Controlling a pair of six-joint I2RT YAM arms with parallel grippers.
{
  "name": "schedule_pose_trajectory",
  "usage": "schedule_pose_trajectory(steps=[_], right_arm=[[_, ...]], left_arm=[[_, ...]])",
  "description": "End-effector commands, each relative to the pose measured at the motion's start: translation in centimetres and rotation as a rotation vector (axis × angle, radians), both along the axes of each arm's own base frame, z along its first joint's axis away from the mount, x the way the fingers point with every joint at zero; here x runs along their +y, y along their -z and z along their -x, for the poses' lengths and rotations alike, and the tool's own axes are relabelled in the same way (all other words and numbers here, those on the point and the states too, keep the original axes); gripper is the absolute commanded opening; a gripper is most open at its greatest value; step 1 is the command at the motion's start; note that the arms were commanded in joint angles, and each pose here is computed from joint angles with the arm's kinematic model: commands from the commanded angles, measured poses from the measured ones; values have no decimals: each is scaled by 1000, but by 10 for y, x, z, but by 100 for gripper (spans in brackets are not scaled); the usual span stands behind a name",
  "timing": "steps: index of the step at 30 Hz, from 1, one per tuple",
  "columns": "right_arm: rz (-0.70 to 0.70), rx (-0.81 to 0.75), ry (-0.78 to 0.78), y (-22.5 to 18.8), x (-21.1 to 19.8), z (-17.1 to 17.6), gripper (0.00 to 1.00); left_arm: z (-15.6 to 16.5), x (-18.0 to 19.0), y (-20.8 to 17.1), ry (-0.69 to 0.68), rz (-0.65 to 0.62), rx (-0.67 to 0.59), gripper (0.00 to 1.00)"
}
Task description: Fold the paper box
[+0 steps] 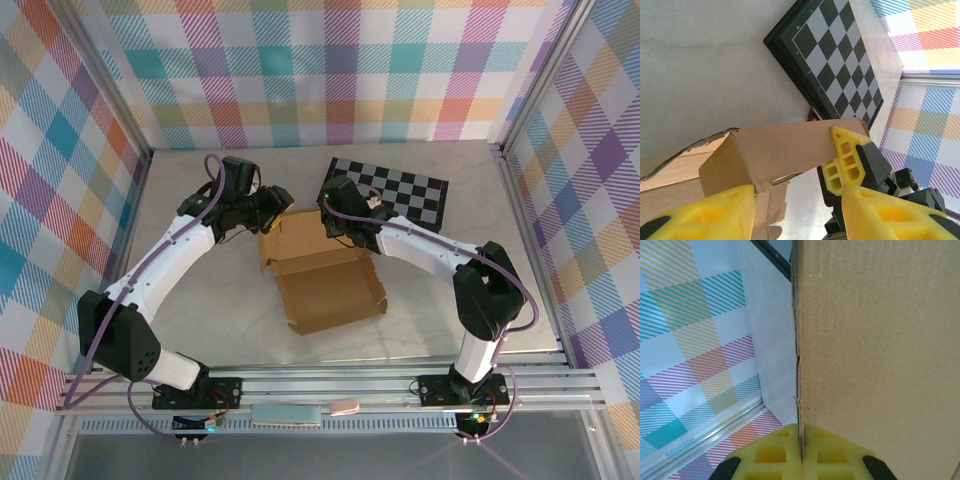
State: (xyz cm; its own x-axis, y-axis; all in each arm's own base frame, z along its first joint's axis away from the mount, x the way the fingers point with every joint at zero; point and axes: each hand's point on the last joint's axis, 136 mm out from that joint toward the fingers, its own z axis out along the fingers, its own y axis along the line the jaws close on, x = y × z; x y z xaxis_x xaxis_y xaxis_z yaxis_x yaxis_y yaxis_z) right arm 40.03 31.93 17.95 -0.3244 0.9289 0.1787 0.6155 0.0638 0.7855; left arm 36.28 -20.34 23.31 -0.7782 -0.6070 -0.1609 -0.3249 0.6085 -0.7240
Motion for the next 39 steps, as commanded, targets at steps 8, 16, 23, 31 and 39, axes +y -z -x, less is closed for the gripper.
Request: schedule_pose_trajectory(steps=[8, 16, 23, 31, 39], right_arm=[[-1, -64, -2, -10, -1, -2, 0], [20, -217, -71, -13, -4, 2, 0], [-35, -345, -97, -20, 7, -5, 0], [-25, -408, -98, -20, -4, 3, 0], [-64, -407, -111, 7, -6, 11, 0]], left_arm=[[-1, 29, -38, 6, -73, -106, 51], [37, 99, -5, -37, -321, -155, 45], [53, 110, 34, -28, -336, -238, 27], [41, 108, 55, 7, -329, -286, 22], [45, 93, 81, 216, -367, -394, 12]])
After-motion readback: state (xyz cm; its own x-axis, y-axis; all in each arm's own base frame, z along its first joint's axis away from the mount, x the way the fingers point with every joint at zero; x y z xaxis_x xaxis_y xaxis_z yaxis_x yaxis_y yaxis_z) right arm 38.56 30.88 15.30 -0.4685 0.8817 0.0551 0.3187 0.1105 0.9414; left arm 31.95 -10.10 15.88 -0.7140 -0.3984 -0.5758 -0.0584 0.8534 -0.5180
